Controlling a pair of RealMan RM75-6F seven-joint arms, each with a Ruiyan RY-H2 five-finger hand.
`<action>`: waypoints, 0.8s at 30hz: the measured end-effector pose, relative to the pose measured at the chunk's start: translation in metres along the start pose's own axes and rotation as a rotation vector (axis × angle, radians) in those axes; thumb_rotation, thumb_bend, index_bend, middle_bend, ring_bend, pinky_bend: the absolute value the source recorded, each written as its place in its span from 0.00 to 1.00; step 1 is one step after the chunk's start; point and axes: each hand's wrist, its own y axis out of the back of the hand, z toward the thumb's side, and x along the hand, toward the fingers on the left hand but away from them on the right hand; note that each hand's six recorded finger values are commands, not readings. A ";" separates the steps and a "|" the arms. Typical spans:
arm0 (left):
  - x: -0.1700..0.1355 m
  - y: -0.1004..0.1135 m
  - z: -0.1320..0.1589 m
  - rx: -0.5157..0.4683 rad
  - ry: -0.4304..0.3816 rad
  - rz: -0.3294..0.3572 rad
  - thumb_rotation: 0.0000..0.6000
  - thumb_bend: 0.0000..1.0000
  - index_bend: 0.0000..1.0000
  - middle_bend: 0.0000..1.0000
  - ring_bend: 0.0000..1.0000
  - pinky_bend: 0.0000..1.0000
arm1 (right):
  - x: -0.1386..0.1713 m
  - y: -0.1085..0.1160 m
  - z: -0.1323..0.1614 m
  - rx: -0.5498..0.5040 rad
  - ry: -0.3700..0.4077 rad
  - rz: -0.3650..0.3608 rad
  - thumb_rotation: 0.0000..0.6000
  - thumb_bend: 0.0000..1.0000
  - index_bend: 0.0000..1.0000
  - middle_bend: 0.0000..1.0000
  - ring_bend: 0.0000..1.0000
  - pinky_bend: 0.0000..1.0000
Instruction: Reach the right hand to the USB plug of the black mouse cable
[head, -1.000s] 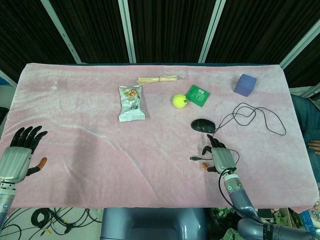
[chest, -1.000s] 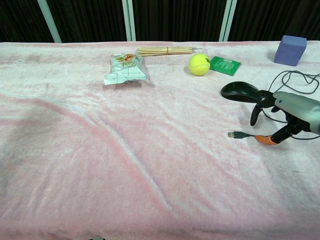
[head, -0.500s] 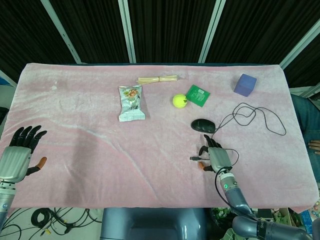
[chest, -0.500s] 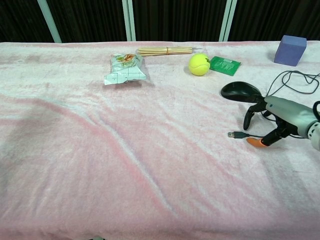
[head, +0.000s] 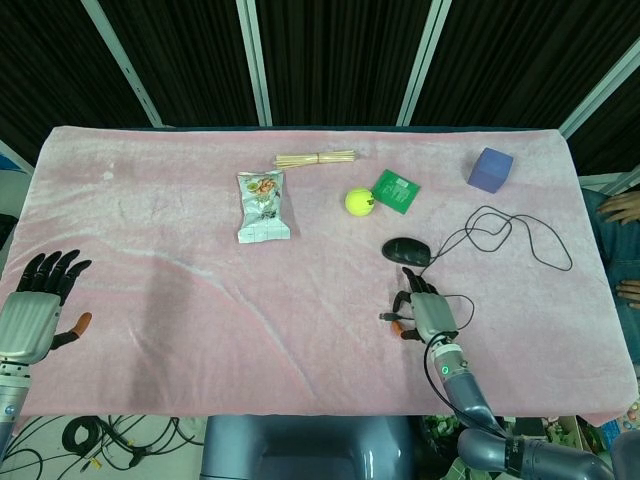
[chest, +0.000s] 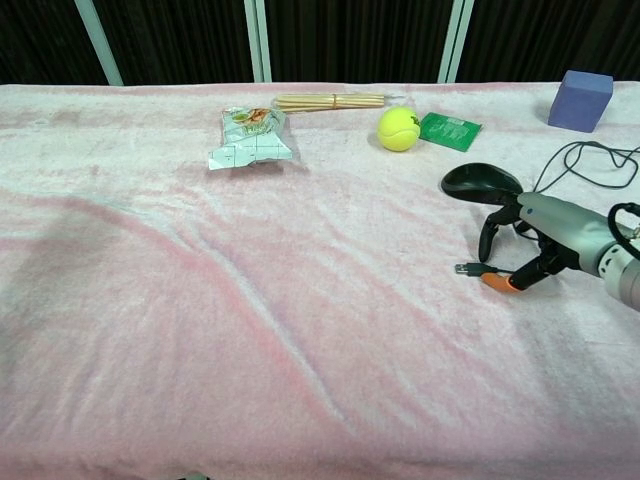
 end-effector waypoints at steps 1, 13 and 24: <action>0.000 0.000 0.000 0.001 0.001 0.000 1.00 0.31 0.13 0.05 0.00 0.00 | -0.001 -0.001 0.000 0.001 0.001 0.002 1.00 0.26 0.54 0.00 0.08 0.15; 0.000 -0.002 -0.001 0.004 0.013 -0.007 1.00 0.31 0.13 0.05 0.00 0.00 | -0.003 -0.003 0.002 0.003 0.000 0.018 1.00 0.30 0.60 0.00 0.08 0.15; 0.000 0.000 -0.003 -0.002 0.022 -0.004 1.00 0.31 0.13 0.05 0.00 0.00 | 0.009 0.028 0.010 -0.055 0.051 -0.067 1.00 0.32 0.61 0.00 0.08 0.15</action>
